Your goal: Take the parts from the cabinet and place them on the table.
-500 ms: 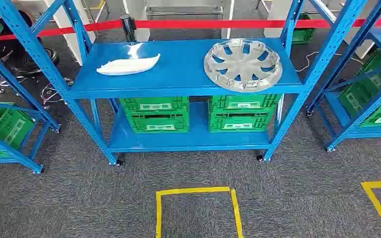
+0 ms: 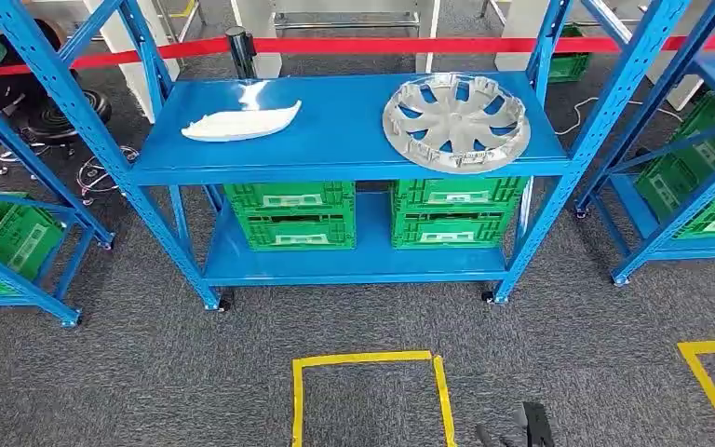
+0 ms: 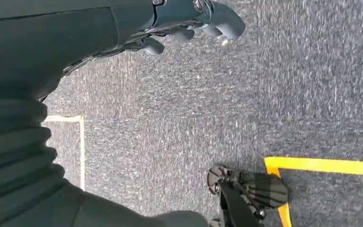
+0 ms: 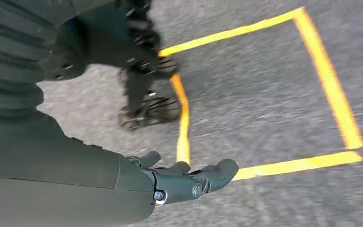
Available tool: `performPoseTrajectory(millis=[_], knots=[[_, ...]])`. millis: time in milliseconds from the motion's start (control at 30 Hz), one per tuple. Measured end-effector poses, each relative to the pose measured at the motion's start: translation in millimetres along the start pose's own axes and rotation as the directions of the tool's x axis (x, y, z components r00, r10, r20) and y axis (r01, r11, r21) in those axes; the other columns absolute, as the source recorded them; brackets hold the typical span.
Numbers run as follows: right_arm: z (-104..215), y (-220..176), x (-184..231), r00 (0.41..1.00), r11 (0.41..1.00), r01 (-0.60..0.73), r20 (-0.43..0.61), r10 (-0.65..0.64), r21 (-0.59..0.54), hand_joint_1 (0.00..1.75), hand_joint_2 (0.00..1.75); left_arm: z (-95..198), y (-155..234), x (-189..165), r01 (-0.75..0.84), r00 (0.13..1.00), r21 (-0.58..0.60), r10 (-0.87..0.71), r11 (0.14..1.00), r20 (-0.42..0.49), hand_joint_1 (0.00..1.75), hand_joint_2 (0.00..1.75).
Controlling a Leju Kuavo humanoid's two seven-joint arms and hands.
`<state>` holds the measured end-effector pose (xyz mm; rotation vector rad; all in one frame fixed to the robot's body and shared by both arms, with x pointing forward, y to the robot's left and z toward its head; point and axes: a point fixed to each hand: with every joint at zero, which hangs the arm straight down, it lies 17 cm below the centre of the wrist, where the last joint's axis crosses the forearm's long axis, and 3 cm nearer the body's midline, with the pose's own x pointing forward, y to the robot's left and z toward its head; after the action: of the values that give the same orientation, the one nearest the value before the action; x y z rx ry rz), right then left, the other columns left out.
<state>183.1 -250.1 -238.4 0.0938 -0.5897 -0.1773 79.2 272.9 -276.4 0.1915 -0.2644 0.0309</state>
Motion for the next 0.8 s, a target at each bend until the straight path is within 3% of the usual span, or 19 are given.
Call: performPoseTrajectory(millis=[200, 400, 633, 800], knots=[[-8.6, 19.5, 60.5, 0.986, 0.998, 0.036, 0.164, -0.044, 0.051, 0.00, 0.00, 0.9, -10.8, 11.7, 0.013, 1.000, 0.022, -0.013, 1.000, 0.006, 0.00, 0.00], [-2.8, 47.7, 153.0, 0.913, 0.990, 0.002, 0.404, -0.061, 0.144, 0.00, 0.00, 2.7, -20.8, 17.0, 0.025, 1.000, 0.031, -0.025, 0.999, 0.003, 0.00, 0.00], [33.0, 85.8, 269.2, 0.749, 0.965, -0.104, 0.657, -0.083, 0.240, 0.00, 0.00, 4.6, -29.4, 17.1, 0.018, 1.000, 0.023, -0.018, 1.000, -0.007, 0.00, 0.00], [80.6, 122.3, 350.2, 0.583, 0.932, -0.229, 0.806, -0.101, 0.282, 0.00, 0.00, 5.0, -31.7, 17.0, 0.013, 1.000, 0.017, -0.013, 1.000, -0.011, 0.00, 0.00]])
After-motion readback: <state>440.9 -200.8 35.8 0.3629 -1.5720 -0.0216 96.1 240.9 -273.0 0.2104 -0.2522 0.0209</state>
